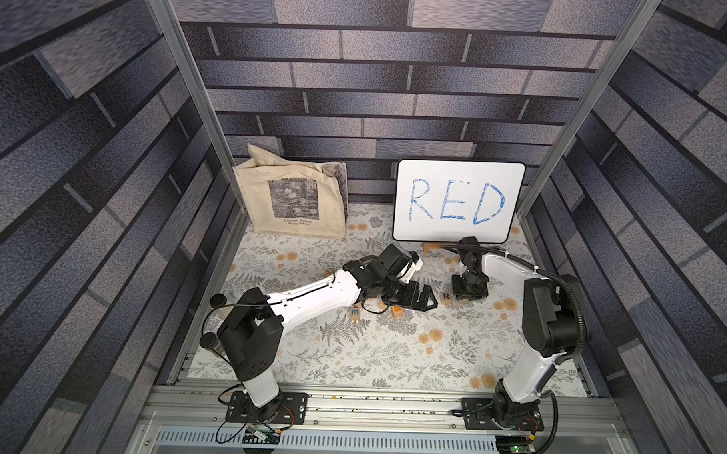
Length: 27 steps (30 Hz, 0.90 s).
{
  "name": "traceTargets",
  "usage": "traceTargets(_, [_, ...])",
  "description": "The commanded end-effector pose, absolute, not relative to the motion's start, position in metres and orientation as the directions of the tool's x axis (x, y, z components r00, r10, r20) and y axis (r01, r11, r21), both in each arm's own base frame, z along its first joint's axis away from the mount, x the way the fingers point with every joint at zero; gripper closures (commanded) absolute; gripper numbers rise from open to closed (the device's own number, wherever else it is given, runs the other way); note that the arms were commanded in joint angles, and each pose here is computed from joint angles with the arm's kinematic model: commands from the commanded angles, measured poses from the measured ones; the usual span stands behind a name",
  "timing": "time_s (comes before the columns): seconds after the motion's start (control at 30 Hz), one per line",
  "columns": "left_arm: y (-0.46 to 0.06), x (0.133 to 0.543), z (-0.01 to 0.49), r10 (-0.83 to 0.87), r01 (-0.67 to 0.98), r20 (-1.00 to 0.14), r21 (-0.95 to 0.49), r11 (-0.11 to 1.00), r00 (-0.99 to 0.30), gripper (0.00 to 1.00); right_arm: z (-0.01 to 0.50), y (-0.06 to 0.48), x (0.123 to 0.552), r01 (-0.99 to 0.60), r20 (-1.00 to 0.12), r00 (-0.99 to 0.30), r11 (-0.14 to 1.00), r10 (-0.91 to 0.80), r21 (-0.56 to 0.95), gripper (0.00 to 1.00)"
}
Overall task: Assemble the uppercase word "red" with letter blocks
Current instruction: Adjust the letter block at the center of the board.
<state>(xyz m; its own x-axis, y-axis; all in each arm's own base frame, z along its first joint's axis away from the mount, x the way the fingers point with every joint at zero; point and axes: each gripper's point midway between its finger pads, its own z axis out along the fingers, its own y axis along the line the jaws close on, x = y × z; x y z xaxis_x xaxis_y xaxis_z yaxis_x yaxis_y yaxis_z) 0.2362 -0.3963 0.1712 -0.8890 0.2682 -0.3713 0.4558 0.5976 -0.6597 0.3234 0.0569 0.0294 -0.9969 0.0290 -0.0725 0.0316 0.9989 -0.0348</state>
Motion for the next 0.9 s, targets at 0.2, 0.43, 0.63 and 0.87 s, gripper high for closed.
traceTargets(0.2, [-0.394,0.234,0.172,0.276,0.463,-0.373,-0.669,0.581,-0.886,0.0,0.031,0.059,0.312,0.031,-0.047,-0.998,0.999,0.031,-0.009,0.76])
traceTargets(0.43, [-0.394,0.233,0.171,0.275,0.462,-0.373,-0.67,0.581,-0.886,0.0,0.032,0.057,0.311,0.023,-0.044,-0.999,0.999,0.022,-0.025,0.69])
traceTargets(0.63, [-0.394,0.233,0.172,0.273,0.463,-0.376,-0.67,0.579,-0.885,0.0,0.039,0.057,0.316,0.02,-0.056,-0.998,0.999,0.019,-0.027,0.62])
traceTargets(0.87, [-0.395,0.234,0.174,0.271,0.465,-0.38,-0.671,0.578,-0.885,0.0,0.05,0.056,0.321,0.02,-0.073,-0.997,0.999,0.017,-0.034,0.58])
